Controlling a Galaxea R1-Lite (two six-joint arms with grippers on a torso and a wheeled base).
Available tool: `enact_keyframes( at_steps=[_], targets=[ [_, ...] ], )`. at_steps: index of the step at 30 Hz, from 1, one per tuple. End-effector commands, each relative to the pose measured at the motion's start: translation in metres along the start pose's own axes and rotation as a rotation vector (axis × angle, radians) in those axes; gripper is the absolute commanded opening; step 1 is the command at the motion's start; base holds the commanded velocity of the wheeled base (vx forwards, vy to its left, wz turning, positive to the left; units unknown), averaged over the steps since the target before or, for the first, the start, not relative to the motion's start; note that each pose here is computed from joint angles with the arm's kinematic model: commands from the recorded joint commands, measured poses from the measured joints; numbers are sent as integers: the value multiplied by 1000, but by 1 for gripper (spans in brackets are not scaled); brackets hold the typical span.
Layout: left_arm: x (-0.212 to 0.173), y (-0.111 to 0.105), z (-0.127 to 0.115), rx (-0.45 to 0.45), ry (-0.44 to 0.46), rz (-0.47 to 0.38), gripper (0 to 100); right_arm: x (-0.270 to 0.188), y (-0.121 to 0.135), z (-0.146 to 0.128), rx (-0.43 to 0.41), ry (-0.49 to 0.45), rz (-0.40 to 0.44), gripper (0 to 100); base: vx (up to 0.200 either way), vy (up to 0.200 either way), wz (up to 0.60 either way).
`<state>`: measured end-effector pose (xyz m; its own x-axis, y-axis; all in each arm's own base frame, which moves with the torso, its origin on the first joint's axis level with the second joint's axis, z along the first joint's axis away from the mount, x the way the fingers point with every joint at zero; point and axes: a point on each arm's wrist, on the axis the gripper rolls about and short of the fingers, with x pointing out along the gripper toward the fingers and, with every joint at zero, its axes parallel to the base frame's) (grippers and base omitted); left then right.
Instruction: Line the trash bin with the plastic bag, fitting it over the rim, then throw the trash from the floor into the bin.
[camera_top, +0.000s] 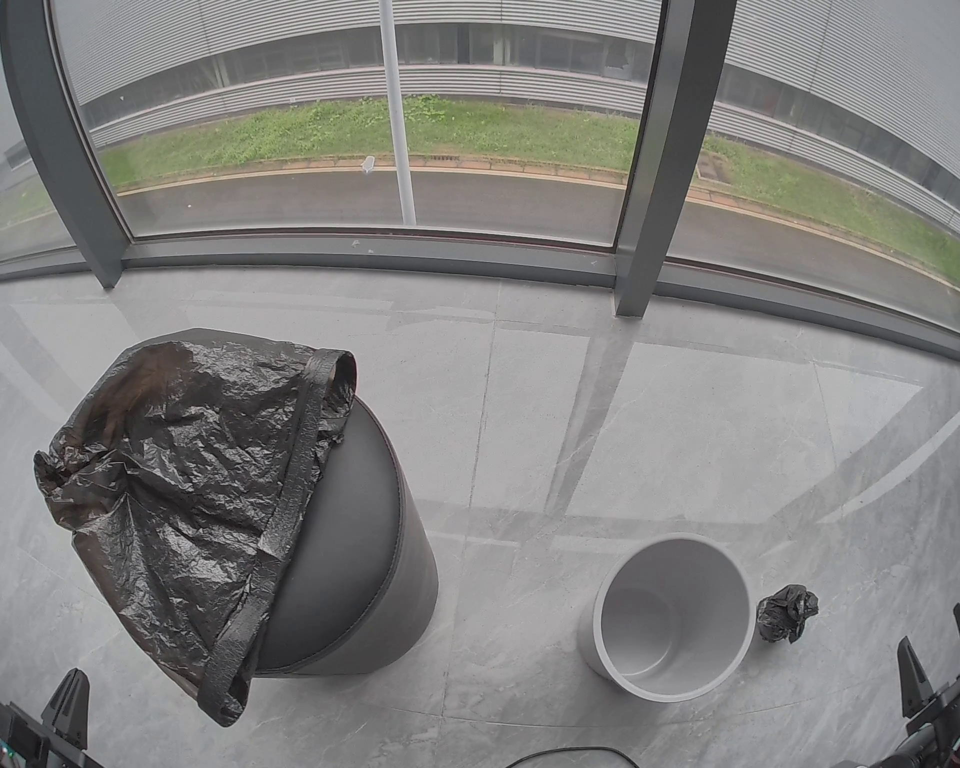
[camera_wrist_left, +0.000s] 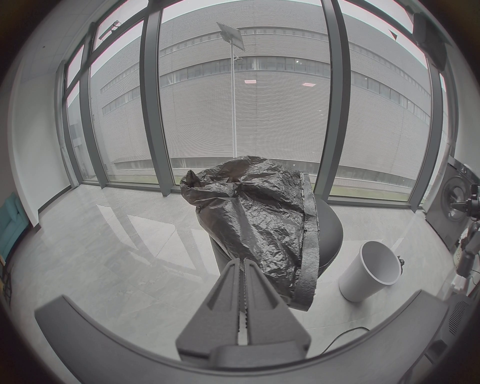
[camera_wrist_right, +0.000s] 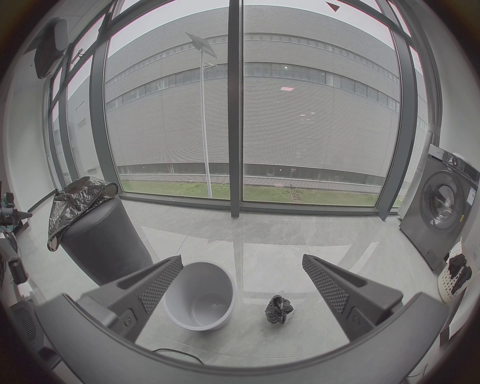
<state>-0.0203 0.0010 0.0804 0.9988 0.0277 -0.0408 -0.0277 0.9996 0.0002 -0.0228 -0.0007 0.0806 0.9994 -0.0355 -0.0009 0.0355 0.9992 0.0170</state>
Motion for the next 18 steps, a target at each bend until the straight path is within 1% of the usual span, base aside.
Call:
enact_keyframes(
  at_steps=[1, 4, 7, 8, 9, 18],
  targets=[
    [0, 0, -4, 0, -4, -5, 0, 0, 0, -5, 0, 5, 0, 100, 0, 200, 0],
    [0, 0, -4, 0, 1, -5, 0, 0, 0, -5, -2, 5, 0, 100, 0, 200, 0],
    [-1, 0, -5, 1, -18, 0, 0, 0, 0, -5, -2, 7, 0, 100, 0, 200, 0],
    [-2, 0, -5, 0, -21, 1, 0, 0, 0, -5, -2, 5, 0, 100, 0, 0, 0],
    [-2, 0, -4, -7, -47, 11, 0, 0, 0, -5, -2, 7, 0, 100, 0, 0, 0],
    [-2, 0, -5, 0, -39, 1, 0, 0, 0, -5, -3, 7, 0, 100, 0, 0, 0]
  ],
)
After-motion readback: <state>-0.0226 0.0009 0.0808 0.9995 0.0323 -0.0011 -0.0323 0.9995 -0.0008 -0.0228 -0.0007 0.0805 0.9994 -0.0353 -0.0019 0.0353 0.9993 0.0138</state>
